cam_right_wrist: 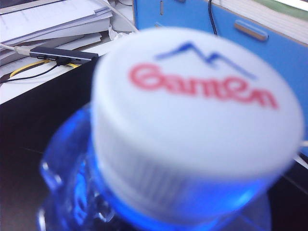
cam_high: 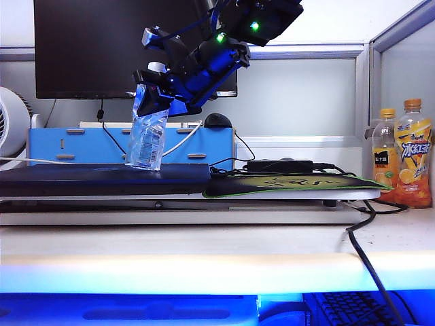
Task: Pick up the mineral water bottle and place it on the laptop.
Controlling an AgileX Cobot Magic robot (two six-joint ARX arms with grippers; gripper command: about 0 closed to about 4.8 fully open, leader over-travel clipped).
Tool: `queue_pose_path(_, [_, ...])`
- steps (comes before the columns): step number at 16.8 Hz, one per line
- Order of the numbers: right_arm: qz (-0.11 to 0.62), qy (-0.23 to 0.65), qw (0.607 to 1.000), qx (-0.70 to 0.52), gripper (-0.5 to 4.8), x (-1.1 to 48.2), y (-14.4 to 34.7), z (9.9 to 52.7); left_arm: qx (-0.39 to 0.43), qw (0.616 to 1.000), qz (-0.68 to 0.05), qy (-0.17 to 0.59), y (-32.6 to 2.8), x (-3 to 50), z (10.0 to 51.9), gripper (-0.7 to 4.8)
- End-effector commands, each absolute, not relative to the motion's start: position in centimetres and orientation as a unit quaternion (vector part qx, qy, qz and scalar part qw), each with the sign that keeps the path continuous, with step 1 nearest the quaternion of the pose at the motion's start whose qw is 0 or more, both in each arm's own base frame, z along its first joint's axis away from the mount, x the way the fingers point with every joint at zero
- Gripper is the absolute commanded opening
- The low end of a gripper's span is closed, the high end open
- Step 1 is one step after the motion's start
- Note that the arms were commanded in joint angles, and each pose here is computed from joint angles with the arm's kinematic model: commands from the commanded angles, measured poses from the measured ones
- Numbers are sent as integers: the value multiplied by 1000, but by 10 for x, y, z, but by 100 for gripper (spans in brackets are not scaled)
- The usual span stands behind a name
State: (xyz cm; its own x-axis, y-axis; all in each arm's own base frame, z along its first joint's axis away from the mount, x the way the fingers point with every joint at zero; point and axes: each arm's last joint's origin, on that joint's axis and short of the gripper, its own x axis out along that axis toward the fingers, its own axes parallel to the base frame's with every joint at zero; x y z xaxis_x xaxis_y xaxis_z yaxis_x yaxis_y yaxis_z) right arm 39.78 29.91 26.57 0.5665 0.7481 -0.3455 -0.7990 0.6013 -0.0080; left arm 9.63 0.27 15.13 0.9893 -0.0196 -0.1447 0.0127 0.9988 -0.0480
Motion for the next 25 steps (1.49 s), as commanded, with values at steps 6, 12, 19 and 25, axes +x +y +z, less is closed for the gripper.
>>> queue_pose_path(6, [461, 105, 877, -89, 479, 393, 301, 286, -23, 997, -8, 72, 3, 96, 151, -2])
queue_pose_path(12, [459, 19, 885, -75, 479, 372, 285, 350, -23, 997, -8, 72, 3, 96, 151, -2])
queue_pose_path(19, [395, -111, 911, -50, 479, 304, 231, 465, -23, 997, -8, 72, 3, 96, 151, -2])
queue_pose_path(25, [331, -198, 922, -27, -1, 193, 143, 554, -23, 997, -8, 71, 3, 96, 151, -2])
